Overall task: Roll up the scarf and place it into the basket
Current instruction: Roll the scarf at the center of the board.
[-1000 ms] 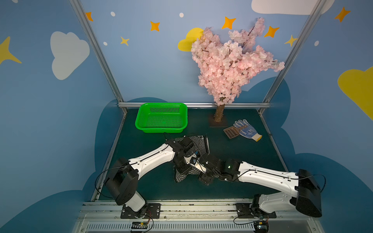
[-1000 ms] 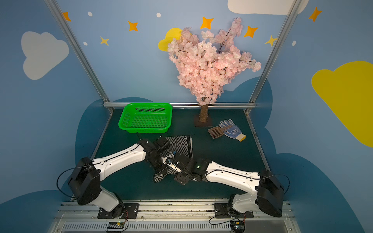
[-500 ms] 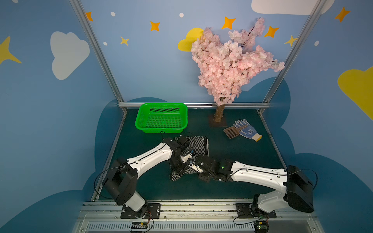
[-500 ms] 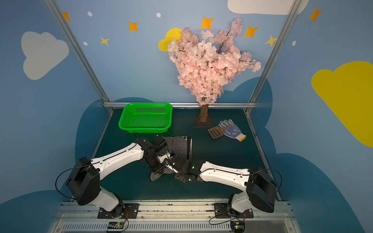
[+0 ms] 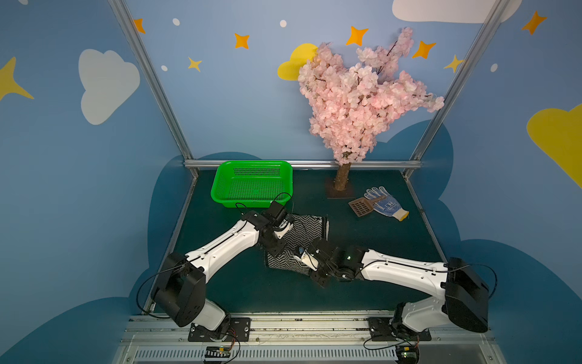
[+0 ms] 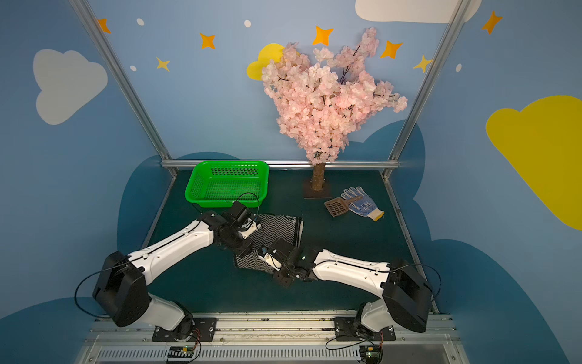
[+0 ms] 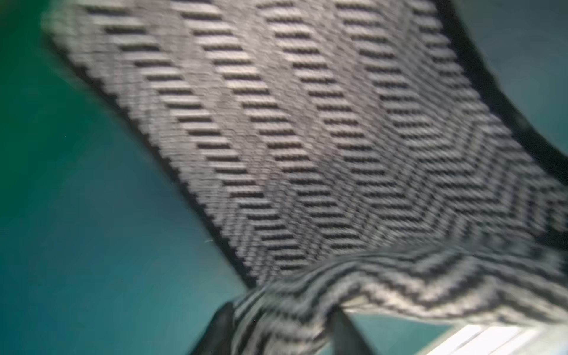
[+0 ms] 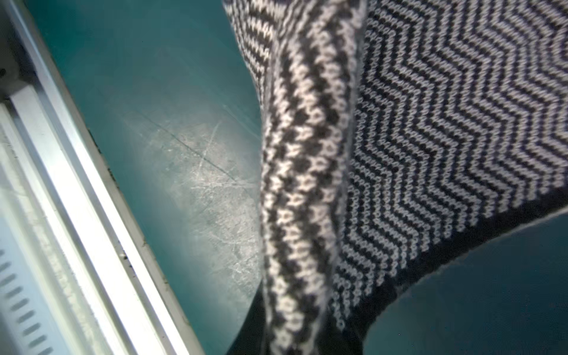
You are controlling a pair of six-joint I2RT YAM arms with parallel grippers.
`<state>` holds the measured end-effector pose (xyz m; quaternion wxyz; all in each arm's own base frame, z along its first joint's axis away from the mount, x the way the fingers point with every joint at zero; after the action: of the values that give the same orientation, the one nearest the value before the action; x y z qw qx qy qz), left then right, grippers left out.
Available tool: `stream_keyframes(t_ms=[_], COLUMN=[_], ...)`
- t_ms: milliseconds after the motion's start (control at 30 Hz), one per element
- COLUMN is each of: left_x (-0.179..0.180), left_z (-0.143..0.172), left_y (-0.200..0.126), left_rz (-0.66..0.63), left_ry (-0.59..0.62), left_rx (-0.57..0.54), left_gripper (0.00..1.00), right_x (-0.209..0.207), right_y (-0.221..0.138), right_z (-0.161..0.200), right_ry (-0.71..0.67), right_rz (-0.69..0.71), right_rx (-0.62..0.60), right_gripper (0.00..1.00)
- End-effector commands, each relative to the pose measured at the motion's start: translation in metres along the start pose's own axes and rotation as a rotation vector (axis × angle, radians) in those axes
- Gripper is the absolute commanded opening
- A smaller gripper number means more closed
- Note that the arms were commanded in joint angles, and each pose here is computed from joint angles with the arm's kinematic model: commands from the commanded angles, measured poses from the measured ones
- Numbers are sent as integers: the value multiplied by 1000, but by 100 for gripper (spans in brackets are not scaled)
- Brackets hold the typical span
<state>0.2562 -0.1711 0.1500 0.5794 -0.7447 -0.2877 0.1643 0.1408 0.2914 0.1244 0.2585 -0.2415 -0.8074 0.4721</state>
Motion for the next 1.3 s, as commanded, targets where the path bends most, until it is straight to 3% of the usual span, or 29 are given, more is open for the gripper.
stream_keyframes(t_ms=[0, 300, 433, 567, 733, 967, 1033, 1133, 1267], left_x=[21, 16, 22, 29, 22, -5, -12, -23, -32], left_z=[-9, -7, 1, 8, 12, 23, 26, 29, 37], left_y=[-23, -51, -60, -70, -76, -55, -50, -50, -47], left_rz=[-156, -202, -276, -357, -310, -145, -116, -78, -35], left_ry=[-68, -248, -316, -310, -329, -410, -419, -434, -462], left_rx=[-82, -299, -387, -422, -455, -535, -553, -590, -626], left_gripper=[74, 91, 92, 92, 89, 65, 46, 7, 3], right_x=[9, 7, 7, 0, -14, -31, -35, -41, -47], right_y=[-9, 13, 34, 39, 35, 42, 47, 55, 62], right_z=[-8, -37, -54, -67, -57, -42, -38, -35, -36], right_ry=[122, 325, 445, 554, 658, 746, 774, 814, 861], right_rz=[-135, -300, -377, -447, -425, -386, -405, -421, -459], right_rx=[60, 147, 165, 124, 120, 132, 126, 127, 130], right_gripper=[17, 17, 14, 14, 14, 14, 14, 13, 13])
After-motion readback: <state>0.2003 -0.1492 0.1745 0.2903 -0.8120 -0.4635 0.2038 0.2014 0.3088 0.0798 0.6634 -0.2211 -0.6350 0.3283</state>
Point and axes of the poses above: each gripper's point midway between its finger pads, its own y axis out along the fingers, its own x axis along the line the jaws close on, z = x × y, the point moved 4 cm from there along -y, back along the fingers, and after that the axes turned 15 degrees about y, right-handed, at the moved point
